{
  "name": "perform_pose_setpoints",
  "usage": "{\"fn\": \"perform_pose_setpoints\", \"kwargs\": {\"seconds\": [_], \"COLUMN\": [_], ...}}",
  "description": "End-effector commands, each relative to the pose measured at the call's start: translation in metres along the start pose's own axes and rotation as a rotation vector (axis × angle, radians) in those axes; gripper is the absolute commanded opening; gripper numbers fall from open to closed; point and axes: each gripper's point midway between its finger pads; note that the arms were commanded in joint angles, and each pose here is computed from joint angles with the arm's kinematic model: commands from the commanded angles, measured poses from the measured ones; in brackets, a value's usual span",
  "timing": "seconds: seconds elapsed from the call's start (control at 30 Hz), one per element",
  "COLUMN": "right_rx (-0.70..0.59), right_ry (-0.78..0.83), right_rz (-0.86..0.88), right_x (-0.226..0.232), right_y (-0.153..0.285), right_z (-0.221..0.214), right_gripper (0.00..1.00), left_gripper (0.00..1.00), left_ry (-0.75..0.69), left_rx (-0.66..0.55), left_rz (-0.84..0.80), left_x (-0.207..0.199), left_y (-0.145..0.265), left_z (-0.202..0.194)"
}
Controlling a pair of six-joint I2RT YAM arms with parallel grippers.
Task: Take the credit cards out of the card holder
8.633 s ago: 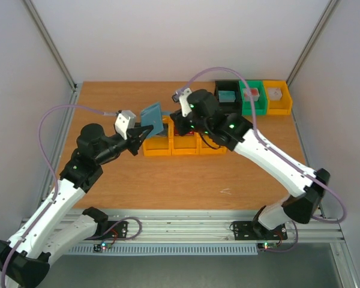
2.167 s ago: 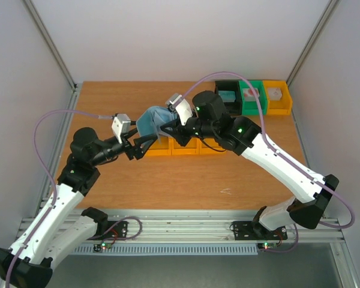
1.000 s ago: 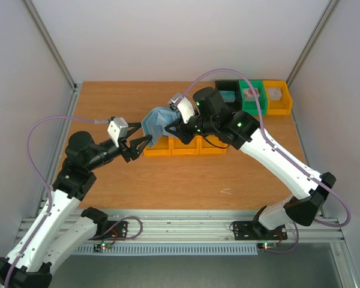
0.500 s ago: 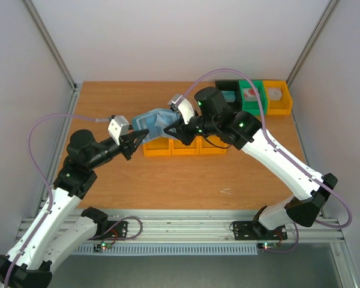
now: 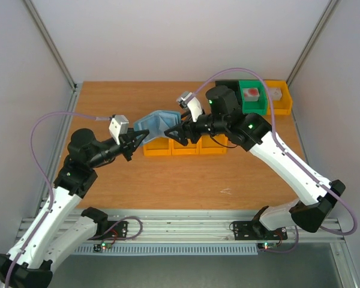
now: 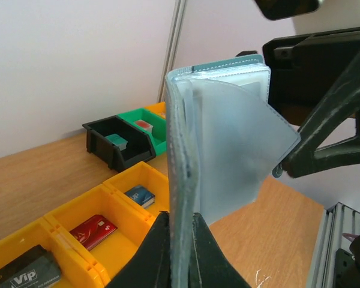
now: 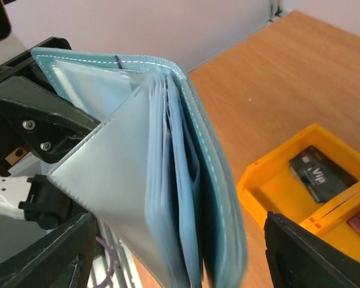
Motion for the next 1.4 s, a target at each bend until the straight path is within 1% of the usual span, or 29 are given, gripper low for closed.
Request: {"fn": "perform_pose_setpoints", "kwargs": {"seconds": [0.0, 0.07, 0.23, 0.43, 0.5, 0.57, 0.6, 0.63, 0.67, 0.77, 0.83, 0.87, 0.9, 0.93, 0.97, 1.07, 1.1, 1.17, 1.27, 1.37], "right_rx": [-0.052, -0.045, -0.078, -0.108, -0.115, -0.128, -0.132, -0.131, -0.130, -0.112, -0.110, -0.106, -0.100, -0.092, -0.091, -0.097, -0.103, -0.102, -0.086, -0.081], "right_ry": [-0.006, 0.011, 0.054, 0.056, 0.050, 0.045, 0.031, 0.008, -0.009, -0.018, -0.011, -0.004, -0.002, -0.005, -0.009, -0.030, -0.030, -0.026, -0.016, -0.013], "right_rz": [-0.019, 0.003, -0.075, -0.198, -0.204, -0.169, -0.117, -0.070, -0.031, 0.050, 0.102, 0.125, 0.139, 0.145, 0.152, 0.180, 0.193, 0.213, 0.230, 0.246], "right_x": [-0.001, 0.005, -0.001, -0.024, -0.027, -0.024, -0.021, -0.018, -0.016, -0.008, 0.000, 0.004, 0.007, 0.007, 0.008, 0.006, 0.007, 0.010, 0.015, 0.019], "right_y": [0.009, 0.005, -0.001, -0.015, -0.018, -0.018, -0.017, -0.016, -0.014, -0.009, -0.004, -0.002, 0.000, 0.001, 0.003, 0.012, 0.016, 0.022, 0.026, 0.028], "right_z": [0.008, 0.005, 0.004, 0.013, 0.016, 0.018, 0.019, 0.019, 0.020, 0.018, 0.017, 0.016, 0.015, 0.013, 0.013, 0.012, 0.013, 0.014, 0.013, 0.013], "right_gripper": [0.79, 0.82, 0.93, 0.93, 0.92, 0.90, 0.86, 0.80, 0.75, 0.53, 0.36, 0.22, 0.11, 0.03, 0.01, 0.01, 0.01, 0.01, 0.01, 0.01], "left_gripper": [0.00, 0.00, 0.00, 0.00, 0.00, 0.00, 0.00, 0.00, 0.00, 0.00, 0.00, 0.00, 0.00, 0.00, 0.01, 0.18, 0.21, 0.23, 0.23, 0.23], "left_ry": [0.020, 0.041, 0.050, 0.057, 0.066, 0.068, 0.065, 0.062, 0.038, 0.027, 0.031, 0.030, 0.030, 0.029, 0.028, 0.018, 0.012, -0.003, -0.036, -0.059], "left_rx": [-0.050, -0.059, -0.071, -0.074, -0.069, -0.066, -0.066, -0.061, -0.082, -0.092, -0.090, -0.089, -0.089, -0.090, -0.091, -0.116, -0.126, -0.132, -0.117, -0.119], "left_rz": [0.031, 0.046, 0.029, -0.002, -0.024, -0.047, -0.059, -0.075, -0.100, -0.145, -0.166, -0.177, -0.185, -0.191, -0.195, -0.195, -0.198, -0.199, -0.188, -0.132], "left_x": [0.004, 0.008, 0.006, 0.001, -0.003, -0.007, -0.010, -0.013, -0.017, -0.025, -0.028, -0.030, -0.031, -0.033, -0.034, -0.037, -0.038, -0.040, -0.039, -0.030], "left_y": [0.002, 0.000, -0.002, -0.003, -0.002, -0.001, 0.000, 0.000, 0.001, 0.002, 0.002, 0.003, 0.003, 0.004, 0.004, 0.008, 0.009, 0.011, 0.013, 0.011], "left_z": [0.015, 0.017, 0.021, 0.019, 0.018, 0.018, 0.018, 0.016, 0.021, 0.022, 0.021, 0.020, 0.020, 0.021, 0.021, 0.030, 0.032, 0.034, 0.029, 0.027]}}
Point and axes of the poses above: each gripper's point midway between its finger pads, its own y axis back along the fingers, its own x axis along the line the jaws close on, z = x × y, and after that the axes turned 1 degree about -y, right-handed
